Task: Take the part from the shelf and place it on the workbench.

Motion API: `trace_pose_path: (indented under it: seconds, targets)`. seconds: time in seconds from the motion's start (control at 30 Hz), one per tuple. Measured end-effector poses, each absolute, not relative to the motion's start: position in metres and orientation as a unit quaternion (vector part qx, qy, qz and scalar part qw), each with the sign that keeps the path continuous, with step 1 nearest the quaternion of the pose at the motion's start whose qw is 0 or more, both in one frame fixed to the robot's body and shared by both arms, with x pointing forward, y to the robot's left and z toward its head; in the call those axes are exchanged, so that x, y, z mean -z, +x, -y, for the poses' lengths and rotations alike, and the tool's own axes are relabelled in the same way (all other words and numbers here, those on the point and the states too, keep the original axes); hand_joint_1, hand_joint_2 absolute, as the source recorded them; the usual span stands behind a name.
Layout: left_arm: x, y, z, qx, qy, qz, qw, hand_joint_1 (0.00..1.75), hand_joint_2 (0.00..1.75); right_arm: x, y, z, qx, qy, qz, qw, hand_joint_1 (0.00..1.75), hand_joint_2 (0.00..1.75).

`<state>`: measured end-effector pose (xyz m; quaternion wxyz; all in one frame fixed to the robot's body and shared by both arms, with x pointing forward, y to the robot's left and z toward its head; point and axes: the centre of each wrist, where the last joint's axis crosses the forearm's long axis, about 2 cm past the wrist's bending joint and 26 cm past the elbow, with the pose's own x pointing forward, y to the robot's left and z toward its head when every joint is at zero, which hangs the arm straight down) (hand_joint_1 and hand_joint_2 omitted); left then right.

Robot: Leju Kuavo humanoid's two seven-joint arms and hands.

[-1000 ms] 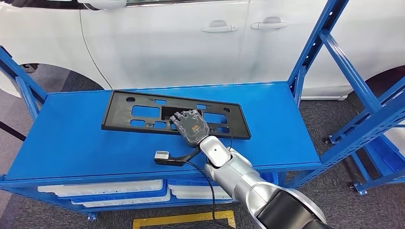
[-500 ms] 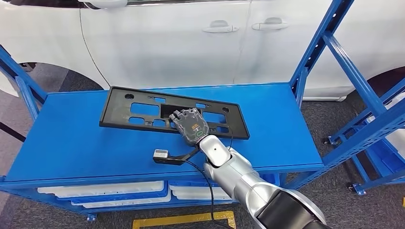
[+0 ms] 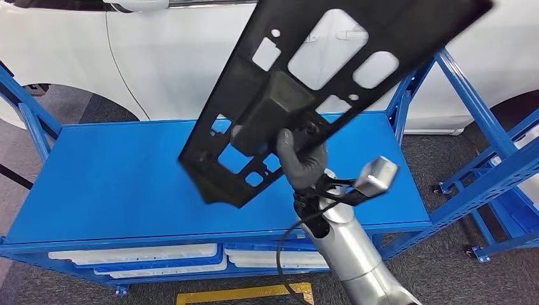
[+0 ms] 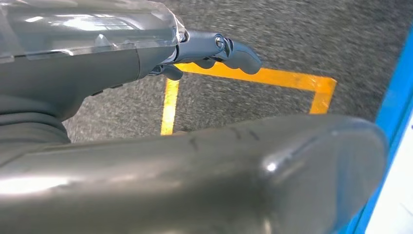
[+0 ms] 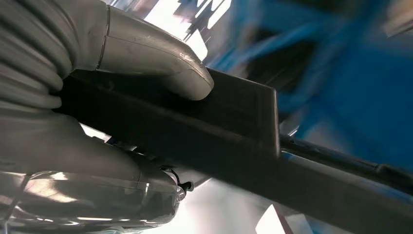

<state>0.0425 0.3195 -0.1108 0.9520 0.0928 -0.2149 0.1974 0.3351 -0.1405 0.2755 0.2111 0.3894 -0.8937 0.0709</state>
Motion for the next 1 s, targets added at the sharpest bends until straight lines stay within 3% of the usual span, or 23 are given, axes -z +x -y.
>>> trace_pose_path:
  seconds: [0.07,0.23,1.0]
  targets:
    - [0.111,0.041,-0.319,-0.203,0.095,0.214,0.951,0.00,0.00,-0.284,0.316,0.145,-0.074,0.448,0.875,0.168,1.75,1.75]
    - [0.111,0.040,-0.319,-0.207,0.096,0.216,0.949,0.00,0.00,-0.289,0.289,0.151,-0.087,0.460,0.874,0.133,1.75,1.75]
    - [0.110,0.047,-0.325,-0.221,0.105,0.214,0.946,0.00,0.00,-0.288,0.261,0.144,-0.119,0.506,0.846,0.115,1.75,1.75]
